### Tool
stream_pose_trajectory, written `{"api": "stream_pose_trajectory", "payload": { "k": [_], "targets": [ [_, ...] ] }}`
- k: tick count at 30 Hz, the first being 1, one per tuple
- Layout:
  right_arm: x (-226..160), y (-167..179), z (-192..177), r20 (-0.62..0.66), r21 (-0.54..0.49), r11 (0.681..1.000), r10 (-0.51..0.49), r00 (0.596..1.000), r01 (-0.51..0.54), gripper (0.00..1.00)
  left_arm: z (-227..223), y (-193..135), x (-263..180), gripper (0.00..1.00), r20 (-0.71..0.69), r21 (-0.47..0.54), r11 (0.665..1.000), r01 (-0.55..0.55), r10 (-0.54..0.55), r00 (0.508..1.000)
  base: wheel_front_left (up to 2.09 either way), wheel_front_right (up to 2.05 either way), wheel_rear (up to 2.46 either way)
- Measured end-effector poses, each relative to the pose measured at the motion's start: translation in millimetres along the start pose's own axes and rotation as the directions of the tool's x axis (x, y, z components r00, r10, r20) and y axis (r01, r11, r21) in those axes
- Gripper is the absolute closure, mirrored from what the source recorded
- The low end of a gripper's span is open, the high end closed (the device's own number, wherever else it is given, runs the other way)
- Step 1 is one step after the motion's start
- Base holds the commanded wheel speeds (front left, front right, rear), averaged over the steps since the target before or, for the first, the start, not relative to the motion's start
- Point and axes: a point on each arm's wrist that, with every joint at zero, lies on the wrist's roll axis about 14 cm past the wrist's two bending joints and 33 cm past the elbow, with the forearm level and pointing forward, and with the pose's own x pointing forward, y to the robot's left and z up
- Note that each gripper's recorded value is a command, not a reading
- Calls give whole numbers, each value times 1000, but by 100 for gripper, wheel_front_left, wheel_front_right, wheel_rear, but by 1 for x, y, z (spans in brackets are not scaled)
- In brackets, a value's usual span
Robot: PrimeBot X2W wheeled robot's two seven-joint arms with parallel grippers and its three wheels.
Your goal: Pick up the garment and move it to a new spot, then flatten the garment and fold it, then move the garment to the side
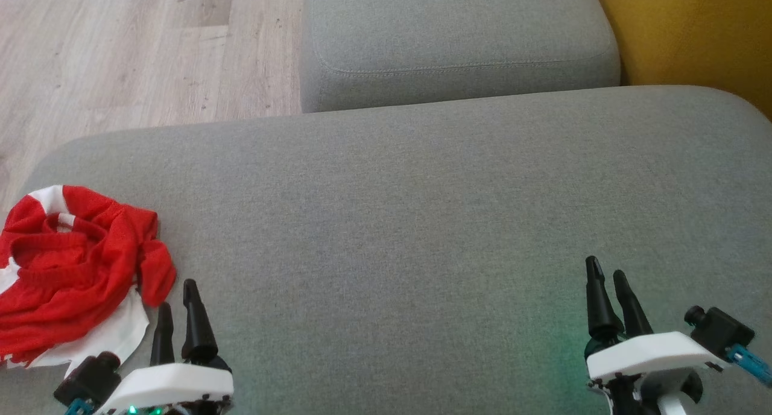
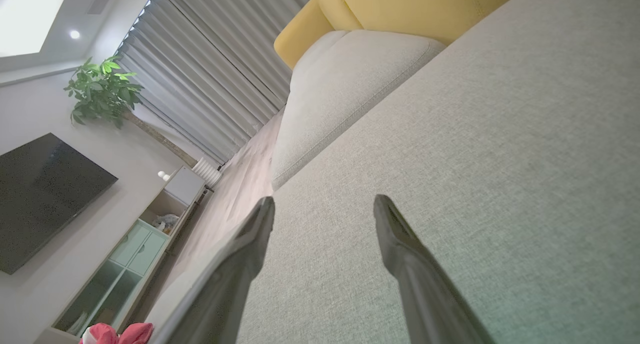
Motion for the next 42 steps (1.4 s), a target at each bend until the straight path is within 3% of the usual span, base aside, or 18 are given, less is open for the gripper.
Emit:
{"api": "stream_pose_trajectory", "payload": {
  "k": [20, 33, 42],
  "targets": [
    [1, 25, 8, 36, -229, 970, 93, 995, -82, 0, 11, -21, -2, 0, 64, 217, 975, 53, -68, 996, 0, 0, 0],
    [-1, 41, 7, 41, -389, 911, 162, 986, -134, 0, 16, -32, -4, 0, 106, 365, 929, 64, -110, 988, 0, 0, 0],
    [-2, 46, 7, 39, -488, 860, 193, 980, -150, 0, 15, -42, -6, 0, 114, 468, 880, 84, -154, 981, 0, 0, 0]
  ]
}}
